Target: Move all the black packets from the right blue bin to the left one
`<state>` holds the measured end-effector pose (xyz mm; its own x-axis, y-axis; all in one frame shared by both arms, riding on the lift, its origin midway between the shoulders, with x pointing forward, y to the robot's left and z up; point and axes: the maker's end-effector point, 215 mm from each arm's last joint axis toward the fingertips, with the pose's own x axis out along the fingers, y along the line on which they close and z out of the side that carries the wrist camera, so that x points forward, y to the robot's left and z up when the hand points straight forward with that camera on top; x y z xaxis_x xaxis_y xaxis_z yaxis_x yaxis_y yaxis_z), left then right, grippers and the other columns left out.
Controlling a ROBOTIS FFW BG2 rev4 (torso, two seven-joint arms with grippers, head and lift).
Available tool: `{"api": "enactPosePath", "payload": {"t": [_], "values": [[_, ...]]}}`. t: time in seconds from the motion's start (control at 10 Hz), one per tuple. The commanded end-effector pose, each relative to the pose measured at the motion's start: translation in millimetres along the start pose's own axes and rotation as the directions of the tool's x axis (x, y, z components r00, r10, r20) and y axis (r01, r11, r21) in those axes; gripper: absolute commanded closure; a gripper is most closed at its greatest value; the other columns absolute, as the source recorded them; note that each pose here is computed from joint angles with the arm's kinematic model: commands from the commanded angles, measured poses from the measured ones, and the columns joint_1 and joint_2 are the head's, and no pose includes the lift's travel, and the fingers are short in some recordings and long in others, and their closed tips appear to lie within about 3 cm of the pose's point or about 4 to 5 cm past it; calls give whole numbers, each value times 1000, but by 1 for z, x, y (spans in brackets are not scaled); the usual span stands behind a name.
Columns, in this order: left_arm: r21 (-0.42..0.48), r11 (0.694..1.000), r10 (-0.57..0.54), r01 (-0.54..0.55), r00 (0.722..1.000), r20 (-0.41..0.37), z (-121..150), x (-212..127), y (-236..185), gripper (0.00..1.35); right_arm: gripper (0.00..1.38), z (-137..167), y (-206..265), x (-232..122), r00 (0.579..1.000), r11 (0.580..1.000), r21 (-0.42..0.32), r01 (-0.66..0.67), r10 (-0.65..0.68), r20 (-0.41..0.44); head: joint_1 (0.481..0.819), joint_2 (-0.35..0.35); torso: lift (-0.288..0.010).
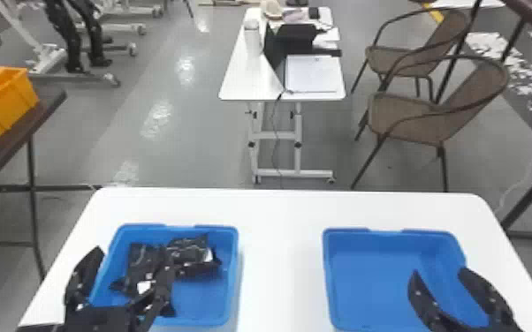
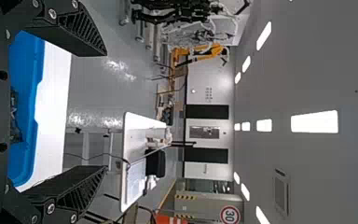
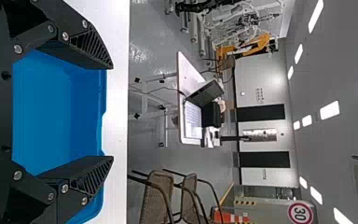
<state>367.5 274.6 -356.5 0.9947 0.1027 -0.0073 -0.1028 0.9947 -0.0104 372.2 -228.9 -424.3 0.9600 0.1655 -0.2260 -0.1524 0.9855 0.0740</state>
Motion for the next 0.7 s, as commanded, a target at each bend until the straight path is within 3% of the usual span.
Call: {"api": "enactPosePath", "payload": {"t": [0.0,0.2,0.6], "values": [[13,1000,-12,13,998,-64,-16,-6,-6,165,367,1,0,0,1000,1000,0,4,-4,2,695,71,0],[23,999,-33,36,992,-119,-26,-2,-9,165,367,1,0,2,1000,1000,-7,3,-3,-2,695,65,0],[107,992,-52,60,995,-80,-5,10,-13,165,367,-2,1,3,1000,1000,5,0,0,-5,695,52,0]]}}
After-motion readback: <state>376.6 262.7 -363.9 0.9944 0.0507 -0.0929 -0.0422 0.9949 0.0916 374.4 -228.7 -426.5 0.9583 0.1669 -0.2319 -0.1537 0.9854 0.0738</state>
